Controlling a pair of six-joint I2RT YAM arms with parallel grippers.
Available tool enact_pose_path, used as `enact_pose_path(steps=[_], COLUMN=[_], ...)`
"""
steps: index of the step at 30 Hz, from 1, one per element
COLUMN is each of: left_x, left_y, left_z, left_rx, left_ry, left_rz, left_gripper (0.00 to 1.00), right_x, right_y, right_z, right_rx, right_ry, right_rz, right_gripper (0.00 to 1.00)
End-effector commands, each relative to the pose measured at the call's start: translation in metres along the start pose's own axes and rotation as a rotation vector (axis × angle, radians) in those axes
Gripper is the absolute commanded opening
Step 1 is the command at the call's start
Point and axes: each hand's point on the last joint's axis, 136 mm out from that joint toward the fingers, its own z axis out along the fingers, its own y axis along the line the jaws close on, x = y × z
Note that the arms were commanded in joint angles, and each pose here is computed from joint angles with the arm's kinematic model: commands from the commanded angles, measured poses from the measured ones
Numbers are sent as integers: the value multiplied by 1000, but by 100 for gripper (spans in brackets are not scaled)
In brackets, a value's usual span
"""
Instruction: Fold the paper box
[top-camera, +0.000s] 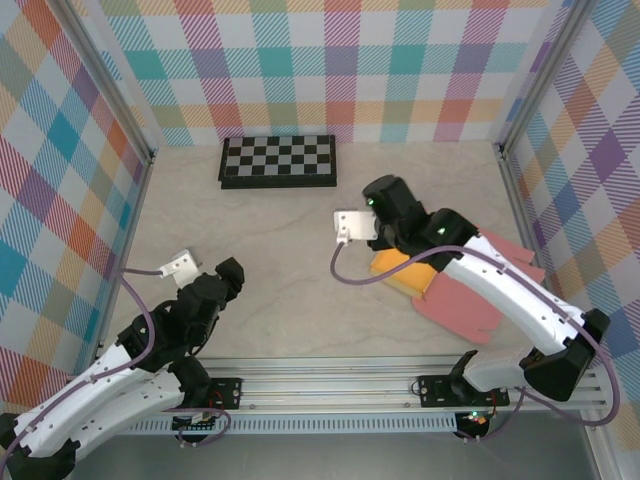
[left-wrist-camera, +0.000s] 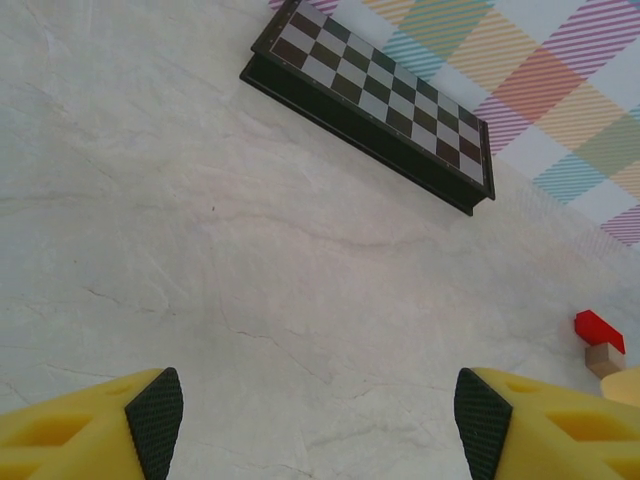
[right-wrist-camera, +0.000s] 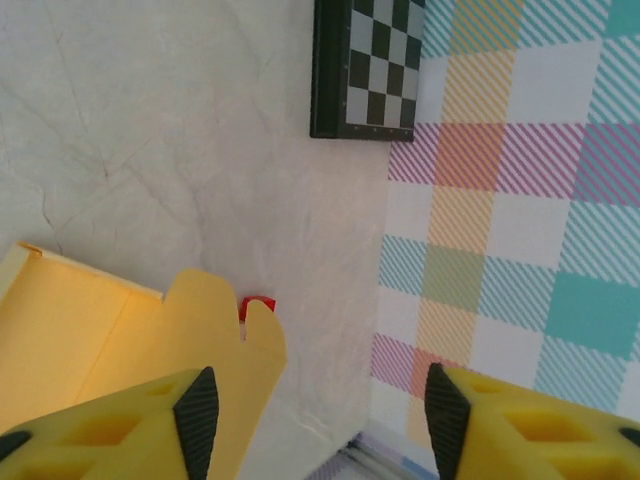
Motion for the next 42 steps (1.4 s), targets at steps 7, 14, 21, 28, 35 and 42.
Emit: enact_pose_path(steps=[7,14,21,28,35,42], left_x=[12,20,27,27,9,-9], left_y=[-16,-25,-35,-37,-56,-84], left_z=[15,24,34,40,37,39], left_rx=[21,36,51,48,126,228], left_ry=[49,93,123,128,64,-58], left_rz=[95,112,126,142,250,409], left_gripper=[76,76,76,76,77,77], right_x=[82,112,129,110,55,-25], right_y=[48,50,52,58,32,31], right_z=[23,55,78,66,13,27], right_rx=[-410,-428,-457,-539,-499,-528], right_ry=[95,191,242,159,-32,-200], right_rz=[497,541,554,559,379,48], right_gripper=[73,73,66,0,0,0])
